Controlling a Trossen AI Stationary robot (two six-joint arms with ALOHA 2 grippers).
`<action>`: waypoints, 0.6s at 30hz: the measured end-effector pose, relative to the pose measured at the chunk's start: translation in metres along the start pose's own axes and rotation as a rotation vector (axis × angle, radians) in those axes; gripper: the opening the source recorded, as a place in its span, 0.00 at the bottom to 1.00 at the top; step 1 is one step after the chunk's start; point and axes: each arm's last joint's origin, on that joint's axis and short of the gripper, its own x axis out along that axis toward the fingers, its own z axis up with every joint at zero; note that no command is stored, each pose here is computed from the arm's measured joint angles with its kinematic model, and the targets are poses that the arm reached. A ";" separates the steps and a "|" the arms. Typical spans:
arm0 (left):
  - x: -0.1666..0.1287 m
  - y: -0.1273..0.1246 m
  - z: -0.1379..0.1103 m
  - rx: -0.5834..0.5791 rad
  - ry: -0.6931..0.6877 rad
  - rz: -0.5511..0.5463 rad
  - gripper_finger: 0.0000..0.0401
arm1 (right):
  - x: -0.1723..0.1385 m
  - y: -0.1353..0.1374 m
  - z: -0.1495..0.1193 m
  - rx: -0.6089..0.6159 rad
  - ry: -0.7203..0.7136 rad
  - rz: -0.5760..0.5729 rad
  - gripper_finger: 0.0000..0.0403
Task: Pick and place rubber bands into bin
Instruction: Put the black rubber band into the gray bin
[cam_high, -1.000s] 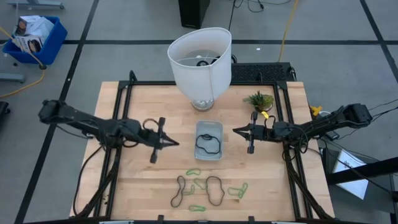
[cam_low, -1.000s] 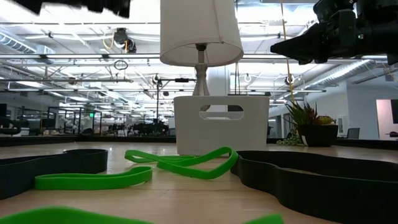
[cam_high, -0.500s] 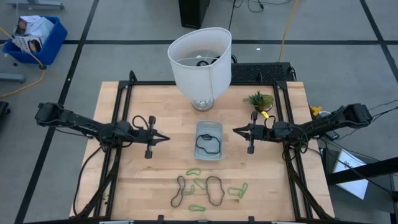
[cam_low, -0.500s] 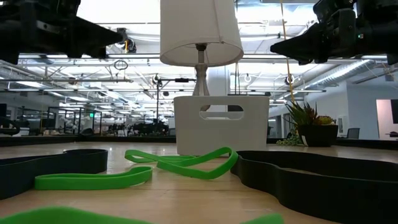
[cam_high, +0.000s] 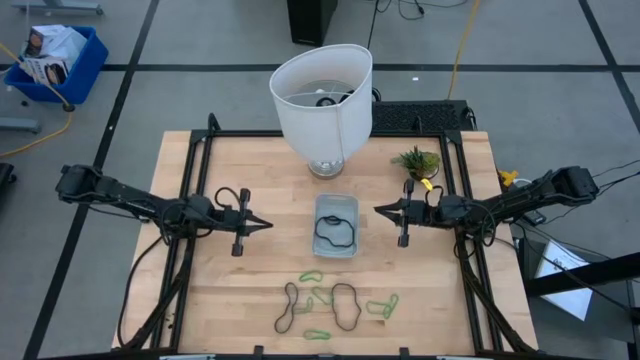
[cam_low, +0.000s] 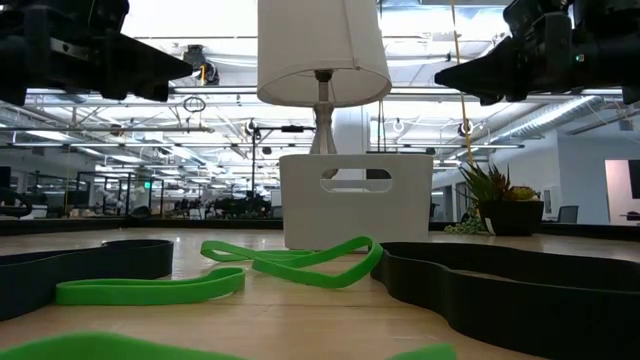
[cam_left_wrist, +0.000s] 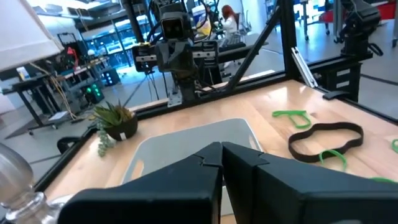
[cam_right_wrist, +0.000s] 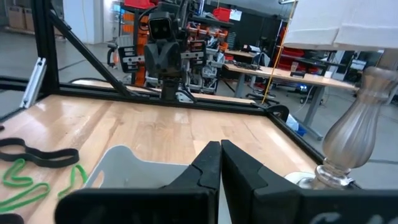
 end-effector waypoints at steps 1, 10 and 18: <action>0.000 0.000 0.000 -0.004 0.003 0.000 0.04 | 0.000 0.000 0.000 0.007 -0.003 0.000 0.02; 0.000 0.000 0.001 0.005 -0.006 0.005 0.02 | 0.001 0.027 0.026 -0.002 -0.041 0.154 0.00; 0.000 0.000 0.001 0.021 -0.005 0.005 0.04 | 0.025 0.082 0.070 -0.124 0.128 0.259 0.01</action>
